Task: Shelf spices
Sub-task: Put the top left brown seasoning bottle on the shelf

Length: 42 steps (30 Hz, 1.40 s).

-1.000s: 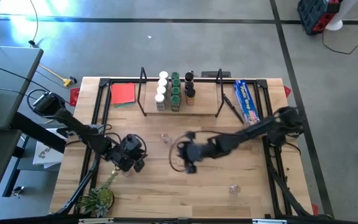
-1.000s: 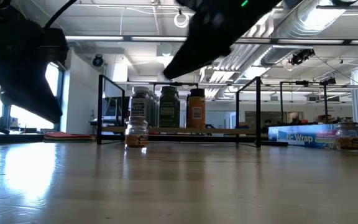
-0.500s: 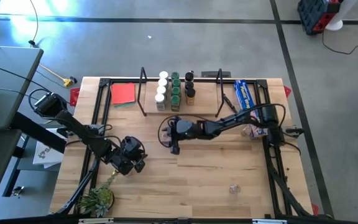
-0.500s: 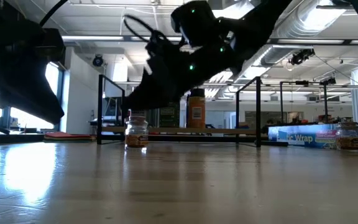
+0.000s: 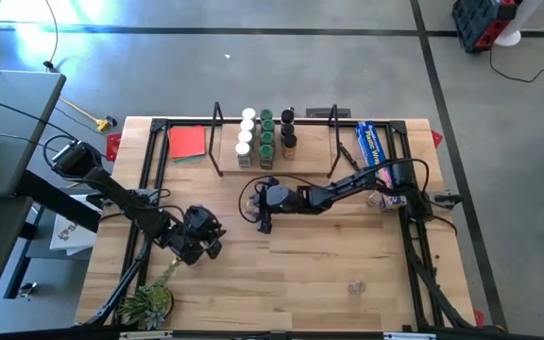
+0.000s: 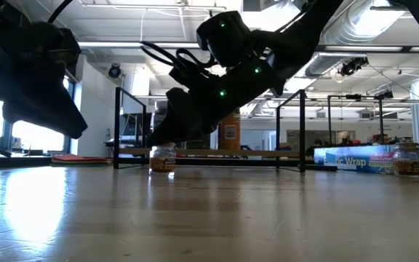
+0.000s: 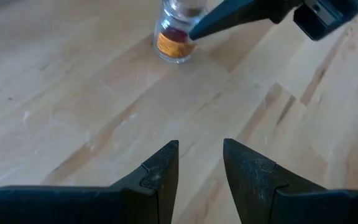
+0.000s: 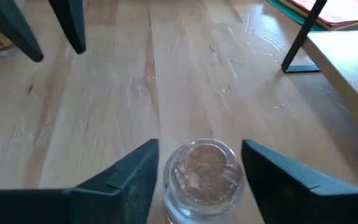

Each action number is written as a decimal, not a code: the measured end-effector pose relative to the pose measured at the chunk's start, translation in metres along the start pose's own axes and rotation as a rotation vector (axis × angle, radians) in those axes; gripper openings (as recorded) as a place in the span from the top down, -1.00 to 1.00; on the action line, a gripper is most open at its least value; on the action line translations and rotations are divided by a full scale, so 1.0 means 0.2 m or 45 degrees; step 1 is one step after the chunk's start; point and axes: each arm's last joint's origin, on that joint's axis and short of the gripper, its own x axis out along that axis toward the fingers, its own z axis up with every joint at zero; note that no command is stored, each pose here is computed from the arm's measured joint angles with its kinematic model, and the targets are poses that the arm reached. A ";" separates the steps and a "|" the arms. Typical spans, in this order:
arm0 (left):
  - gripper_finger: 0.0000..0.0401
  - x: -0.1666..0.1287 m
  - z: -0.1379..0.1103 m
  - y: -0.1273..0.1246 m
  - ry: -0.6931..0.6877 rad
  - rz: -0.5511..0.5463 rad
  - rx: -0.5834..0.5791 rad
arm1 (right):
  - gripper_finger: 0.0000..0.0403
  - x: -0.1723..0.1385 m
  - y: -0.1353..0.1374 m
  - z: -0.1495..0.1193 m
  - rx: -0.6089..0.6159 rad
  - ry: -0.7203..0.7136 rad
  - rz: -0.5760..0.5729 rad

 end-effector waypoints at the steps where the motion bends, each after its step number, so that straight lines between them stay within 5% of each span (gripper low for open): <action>1: 0.40 0.00 0.00 0.00 -0.008 0.006 -0.005 | -0.05 0.00 0.00 0.00 0.000 0.002 0.007; 11: 0.40 0.01 0.02 -0.01 -0.032 -0.006 0.014 | 0.56 -0.07 0.03 0.06 0.049 0.014 0.053; 20: 0.40 0.01 0.03 -0.04 -0.076 -0.067 0.086 | 0.67 -0.65 -0.01 0.40 -0.093 0.076 -0.100; 24: 0.40 0.01 0.05 -0.05 -0.143 -0.082 0.123 | 0.76 -0.94 -0.14 0.50 -0.159 0.063 -0.270; 31: 0.40 0.00 0.07 -0.07 -0.216 -0.090 0.171 | 0.99 -1.17 -0.56 0.53 0.026 0.036 -0.448; 36: 0.40 0.00 0.07 -0.07 -0.216 -0.094 0.157 | 0.99 -1.19 -0.72 0.49 0.077 0.081 -0.351; 42: 0.40 0.00 0.06 -0.07 -0.198 -0.108 0.159 | 0.99 -1.22 -0.55 0.47 0.042 0.177 -0.185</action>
